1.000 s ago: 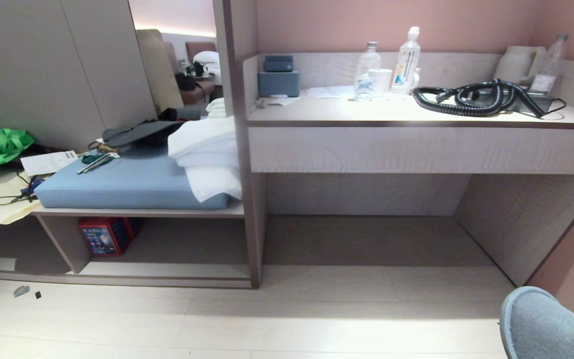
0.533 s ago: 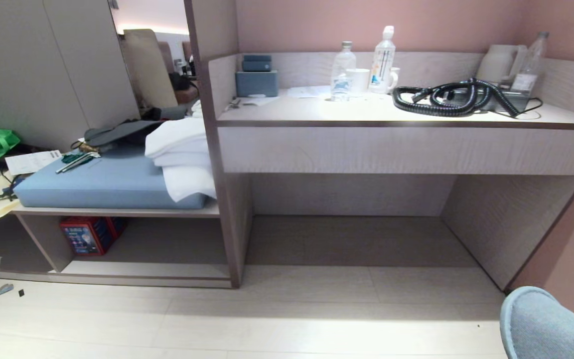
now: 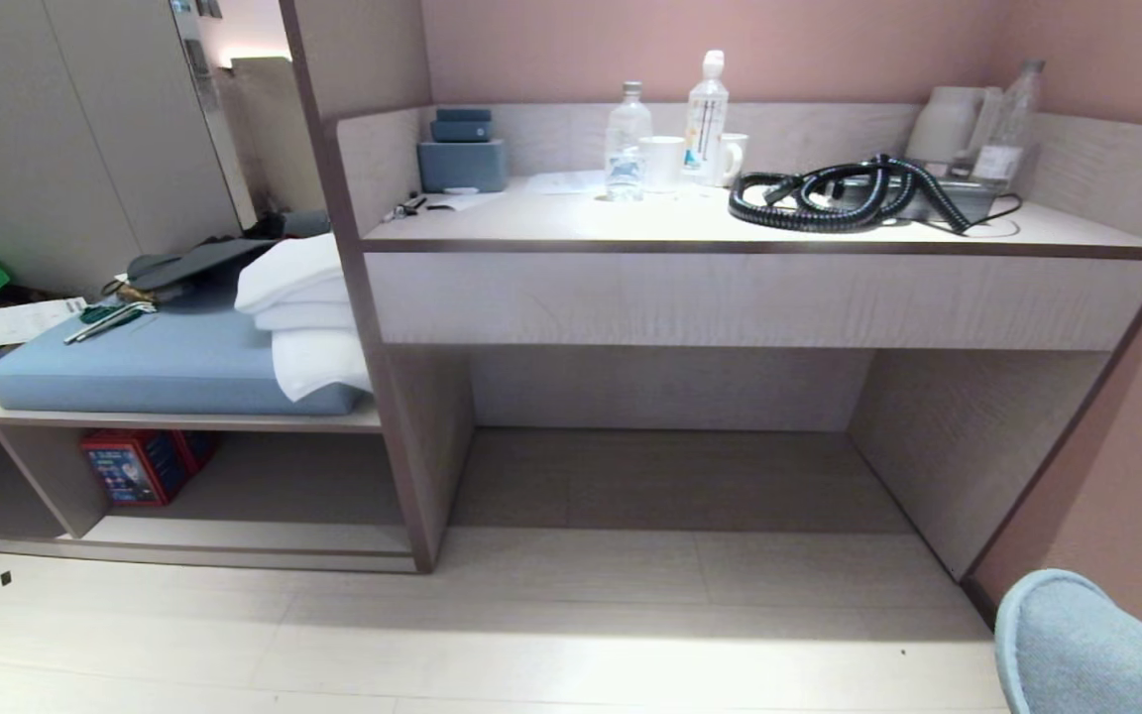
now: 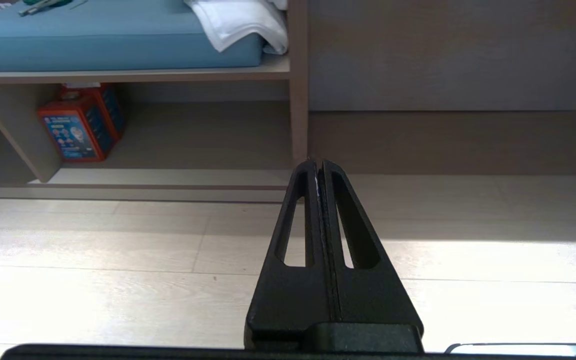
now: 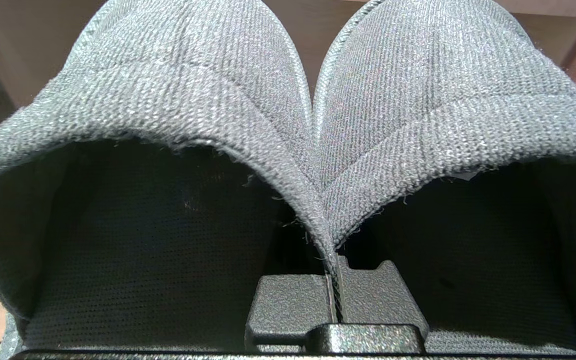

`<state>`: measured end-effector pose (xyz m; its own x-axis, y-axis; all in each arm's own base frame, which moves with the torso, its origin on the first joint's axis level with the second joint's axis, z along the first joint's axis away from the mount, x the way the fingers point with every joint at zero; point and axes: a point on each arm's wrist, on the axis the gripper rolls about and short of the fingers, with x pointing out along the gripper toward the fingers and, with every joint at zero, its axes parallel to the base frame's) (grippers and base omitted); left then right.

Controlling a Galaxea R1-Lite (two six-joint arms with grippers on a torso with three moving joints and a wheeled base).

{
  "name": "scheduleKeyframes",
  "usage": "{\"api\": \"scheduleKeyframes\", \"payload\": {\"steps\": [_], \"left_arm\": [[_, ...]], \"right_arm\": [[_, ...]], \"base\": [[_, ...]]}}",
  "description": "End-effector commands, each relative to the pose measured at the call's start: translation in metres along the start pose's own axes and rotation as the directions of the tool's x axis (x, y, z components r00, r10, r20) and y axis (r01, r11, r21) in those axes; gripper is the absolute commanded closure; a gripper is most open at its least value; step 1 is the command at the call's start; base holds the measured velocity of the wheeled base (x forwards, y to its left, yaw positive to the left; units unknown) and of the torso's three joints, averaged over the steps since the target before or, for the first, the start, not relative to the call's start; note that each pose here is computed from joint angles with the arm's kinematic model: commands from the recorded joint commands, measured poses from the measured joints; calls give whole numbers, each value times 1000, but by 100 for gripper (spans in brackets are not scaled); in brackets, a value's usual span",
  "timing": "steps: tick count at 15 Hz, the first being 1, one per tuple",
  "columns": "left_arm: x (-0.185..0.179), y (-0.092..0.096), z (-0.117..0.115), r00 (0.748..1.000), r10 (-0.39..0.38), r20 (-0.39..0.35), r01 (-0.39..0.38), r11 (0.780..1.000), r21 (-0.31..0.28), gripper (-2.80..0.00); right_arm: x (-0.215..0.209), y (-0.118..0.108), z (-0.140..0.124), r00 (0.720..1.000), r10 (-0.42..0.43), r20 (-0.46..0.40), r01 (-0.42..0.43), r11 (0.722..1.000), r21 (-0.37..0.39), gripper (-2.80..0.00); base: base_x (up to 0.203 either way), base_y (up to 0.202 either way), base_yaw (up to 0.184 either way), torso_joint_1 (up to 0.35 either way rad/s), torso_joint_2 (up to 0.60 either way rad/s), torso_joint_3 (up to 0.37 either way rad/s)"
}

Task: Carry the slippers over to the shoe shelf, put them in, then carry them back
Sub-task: Place the slippers on the floor

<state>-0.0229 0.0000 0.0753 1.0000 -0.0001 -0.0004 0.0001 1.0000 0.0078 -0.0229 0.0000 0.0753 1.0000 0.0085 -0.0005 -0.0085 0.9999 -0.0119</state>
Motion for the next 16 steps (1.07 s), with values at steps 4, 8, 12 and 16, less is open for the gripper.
{"api": "scheduleKeyframes", "payload": {"steps": [4,8,12,16], "left_arm": [[0,0,0,1000,0,0,0,1000,0,0],[0,0,0,1000,0,1,0,1000,-3,0],[0,0,0,1000,0,1,0,1000,-4,0],[0,0,0,1000,-1,4,1,1000,-6,0]], "right_arm": [[0,0,0,1000,1,-1,-1,1000,0,0],[0,0,0,1000,1,-1,-1,1000,0,0],[0,0,0,1000,1,-1,-1,1000,0,0],[0,0,0,1000,1,-1,-1,1000,0,0]], "base": [[0,-194,2,5,3,2],[0,-101,4,1,1,1],[0,0,0,0,0,0],[0,0,0,1,-1,-67]]}}
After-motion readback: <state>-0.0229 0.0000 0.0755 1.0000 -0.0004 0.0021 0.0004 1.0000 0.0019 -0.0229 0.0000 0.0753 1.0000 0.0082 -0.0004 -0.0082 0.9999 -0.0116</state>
